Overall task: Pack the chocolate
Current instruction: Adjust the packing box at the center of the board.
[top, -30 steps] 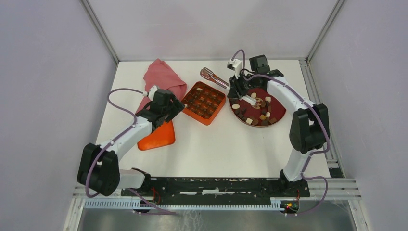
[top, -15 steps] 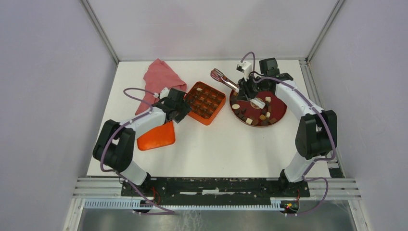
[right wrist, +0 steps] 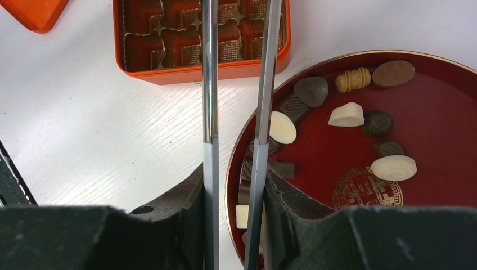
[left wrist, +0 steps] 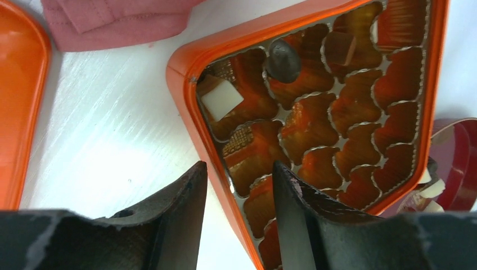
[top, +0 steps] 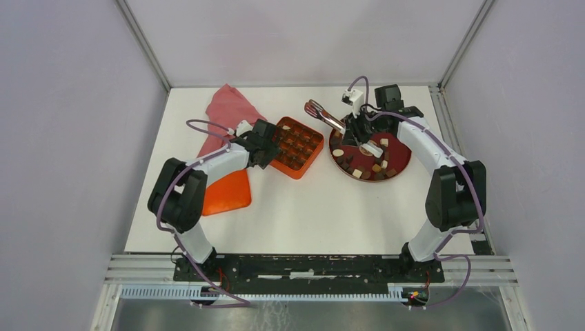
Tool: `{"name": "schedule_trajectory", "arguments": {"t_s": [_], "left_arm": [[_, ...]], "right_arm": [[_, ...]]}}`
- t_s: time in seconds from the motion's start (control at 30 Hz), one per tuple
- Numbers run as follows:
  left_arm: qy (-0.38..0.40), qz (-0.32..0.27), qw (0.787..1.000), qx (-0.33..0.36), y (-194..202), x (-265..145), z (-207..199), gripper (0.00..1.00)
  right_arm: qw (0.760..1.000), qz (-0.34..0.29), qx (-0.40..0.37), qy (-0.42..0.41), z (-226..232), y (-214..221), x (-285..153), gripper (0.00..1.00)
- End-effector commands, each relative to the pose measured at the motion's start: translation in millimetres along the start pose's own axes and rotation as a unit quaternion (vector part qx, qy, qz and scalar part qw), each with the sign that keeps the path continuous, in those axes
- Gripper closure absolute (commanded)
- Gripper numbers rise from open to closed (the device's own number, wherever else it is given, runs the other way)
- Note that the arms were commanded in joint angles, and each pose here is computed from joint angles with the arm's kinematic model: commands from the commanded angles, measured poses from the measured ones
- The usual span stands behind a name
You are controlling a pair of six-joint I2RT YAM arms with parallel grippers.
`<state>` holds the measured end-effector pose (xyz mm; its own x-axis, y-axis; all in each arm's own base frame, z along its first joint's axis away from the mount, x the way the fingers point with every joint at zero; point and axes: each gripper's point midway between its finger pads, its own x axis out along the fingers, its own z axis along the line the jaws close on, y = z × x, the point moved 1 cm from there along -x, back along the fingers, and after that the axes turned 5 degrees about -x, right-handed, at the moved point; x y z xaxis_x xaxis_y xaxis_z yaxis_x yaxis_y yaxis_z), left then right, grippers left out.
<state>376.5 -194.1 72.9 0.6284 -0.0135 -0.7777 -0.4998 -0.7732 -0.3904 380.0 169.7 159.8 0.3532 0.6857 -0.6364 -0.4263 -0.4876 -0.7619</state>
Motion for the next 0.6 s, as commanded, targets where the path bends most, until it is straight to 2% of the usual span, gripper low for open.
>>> {"name": "schedule_trajectory", "arguments": {"t_s": [0.0,0.17,0.3,0.57], "left_arm": [[-0.028,-0.013,0.999,-0.019,1,0,3,0.48],[-0.044,0.002,0.999,-0.014,9,8,10,0.49],[-0.051,0.006,0.999,0.000,10,12,8,0.68],[-0.047,-0.005,0.997,0.055,-1,3,-1,0.92]], "right_arm": [[0.999,-0.045,-0.022,0.006,2,-23,-19,0.62],[0.999,-0.050,-0.018,0.009,-1,-24,-23,0.62],[0.998,-0.053,-0.017,0.011,-2,-25,-26,0.62],[0.998,-0.057,-0.014,0.018,-4,-23,-33,0.62]]}}
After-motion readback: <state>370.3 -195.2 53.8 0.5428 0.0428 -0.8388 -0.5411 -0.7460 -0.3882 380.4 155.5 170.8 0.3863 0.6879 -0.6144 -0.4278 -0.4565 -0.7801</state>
